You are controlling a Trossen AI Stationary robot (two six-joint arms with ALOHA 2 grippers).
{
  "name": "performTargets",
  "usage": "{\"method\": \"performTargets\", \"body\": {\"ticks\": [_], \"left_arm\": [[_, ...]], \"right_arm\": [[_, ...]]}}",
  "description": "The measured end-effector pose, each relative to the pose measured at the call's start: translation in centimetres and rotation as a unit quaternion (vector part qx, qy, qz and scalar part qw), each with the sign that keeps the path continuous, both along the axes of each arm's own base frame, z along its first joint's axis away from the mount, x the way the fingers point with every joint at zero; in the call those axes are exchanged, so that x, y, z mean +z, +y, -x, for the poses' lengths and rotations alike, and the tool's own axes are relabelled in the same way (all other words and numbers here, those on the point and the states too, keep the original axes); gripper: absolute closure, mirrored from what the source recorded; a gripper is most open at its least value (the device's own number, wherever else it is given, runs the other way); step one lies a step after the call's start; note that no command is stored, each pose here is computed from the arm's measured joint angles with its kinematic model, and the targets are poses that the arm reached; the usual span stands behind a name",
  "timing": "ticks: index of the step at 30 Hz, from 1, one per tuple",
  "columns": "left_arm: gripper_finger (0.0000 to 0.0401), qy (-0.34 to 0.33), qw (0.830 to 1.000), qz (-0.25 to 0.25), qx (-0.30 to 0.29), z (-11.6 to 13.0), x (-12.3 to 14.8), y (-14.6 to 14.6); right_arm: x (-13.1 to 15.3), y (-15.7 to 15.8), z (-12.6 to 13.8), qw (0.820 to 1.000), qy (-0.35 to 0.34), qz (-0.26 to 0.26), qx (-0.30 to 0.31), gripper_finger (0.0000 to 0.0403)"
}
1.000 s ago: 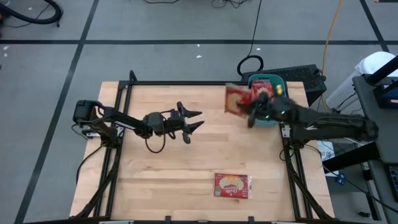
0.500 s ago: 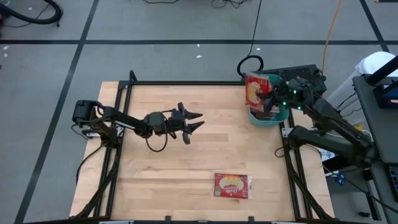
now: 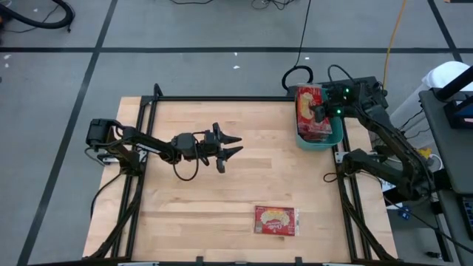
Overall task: Sort popcorn bags into baskets
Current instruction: Put the red popcorn bag into the green bin
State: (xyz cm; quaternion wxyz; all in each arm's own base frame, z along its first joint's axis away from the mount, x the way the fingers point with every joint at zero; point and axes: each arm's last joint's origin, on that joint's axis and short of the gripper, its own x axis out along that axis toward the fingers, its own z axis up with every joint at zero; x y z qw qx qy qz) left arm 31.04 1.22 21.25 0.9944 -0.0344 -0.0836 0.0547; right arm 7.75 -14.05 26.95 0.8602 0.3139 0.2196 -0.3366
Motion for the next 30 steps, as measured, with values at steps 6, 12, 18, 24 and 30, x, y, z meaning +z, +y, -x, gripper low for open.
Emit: {"method": "performTargets", "body": {"ticks": [6,12,18,24,30], "left_arm": [[0.0249,0.007,1.0,-0.002,0.0,0.0,-0.1,0.0],[0.0249,0.015,1.0,-0.004,0.0,0.0,-0.3,0.0],[0.0249,0.016,1.0,-0.005,0.0,0.0,-0.3,0.0],[0.0249,0.016,1.0,-0.008,0.0,0.0,-0.3,0.1],[0.0249,0.016,1.0,-0.008,0.0,0.0,-0.3,0.1]], "right_arm": [[-0.8,-1.1,1.4,0.999,0.014,-0.023,-0.021,0.0387],[-0.7,-1.2,1.7,1.0,-0.012,-0.027,-0.01,0.0387],[-0.3,-1.2,1.6,0.999,-0.031,-0.029,-0.018,0.0376],[1.5,0.5,1.5,0.999,0.024,-0.023,-0.033,0.0387],[0.8,1.7,1.7,0.987,0.118,-0.051,-0.1,0.039]]}}
